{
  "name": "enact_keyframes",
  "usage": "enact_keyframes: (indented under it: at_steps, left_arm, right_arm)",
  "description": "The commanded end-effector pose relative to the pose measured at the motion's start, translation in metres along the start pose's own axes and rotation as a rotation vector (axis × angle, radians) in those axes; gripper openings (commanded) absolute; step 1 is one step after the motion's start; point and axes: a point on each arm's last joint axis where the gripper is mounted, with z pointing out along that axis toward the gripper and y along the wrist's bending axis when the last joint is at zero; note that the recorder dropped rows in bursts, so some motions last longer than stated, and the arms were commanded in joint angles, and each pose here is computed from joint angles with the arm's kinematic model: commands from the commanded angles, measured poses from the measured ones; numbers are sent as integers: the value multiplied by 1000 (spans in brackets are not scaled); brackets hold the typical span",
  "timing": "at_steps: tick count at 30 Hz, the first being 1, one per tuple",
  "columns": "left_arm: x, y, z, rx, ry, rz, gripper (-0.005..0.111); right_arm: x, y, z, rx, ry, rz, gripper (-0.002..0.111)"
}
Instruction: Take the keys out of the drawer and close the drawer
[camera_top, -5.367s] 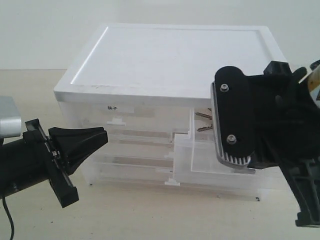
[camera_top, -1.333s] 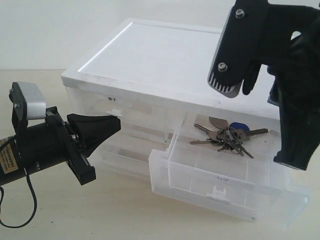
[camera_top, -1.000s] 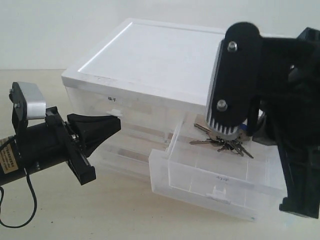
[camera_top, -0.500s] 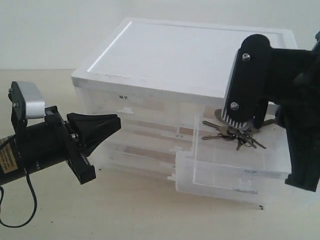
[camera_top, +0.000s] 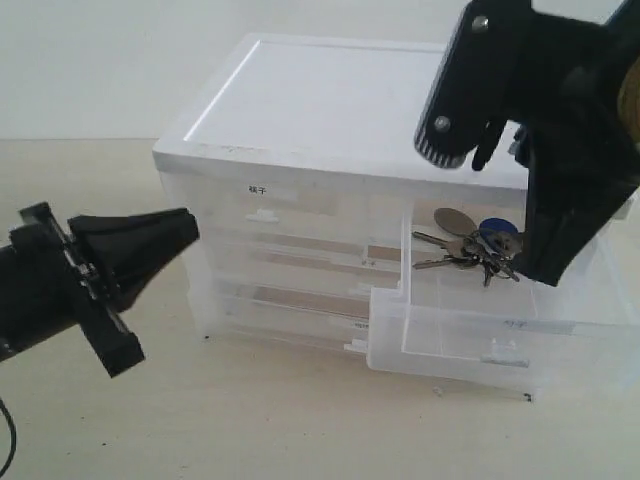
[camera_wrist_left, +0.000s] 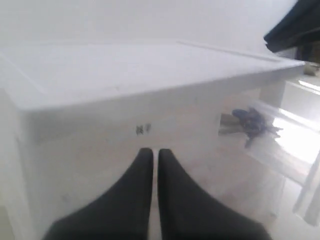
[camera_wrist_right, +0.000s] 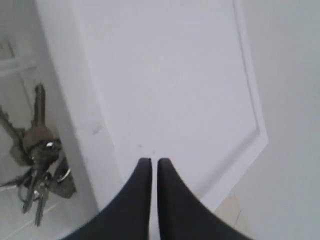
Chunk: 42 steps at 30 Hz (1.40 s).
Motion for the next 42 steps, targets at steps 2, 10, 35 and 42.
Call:
enact_keyframes:
  at_steps: [2,10,35,42]
  left_arm:
    - [-44,32,13,-265,-22,-27,5]
    - [-109,86,64,-496,247,-110,5]
    - [-57,89,76,-315,371,-150,5]
    - [-62,107,64,-376,347,-157,5]
  right_arm:
    - [34,-68,-36,362,15,479,0]
    - [81,-78,49,25,223,964,0]
    - [20,-78,151,-295,92,937,0]
    - [21,-80,142,-294,101,899,0]
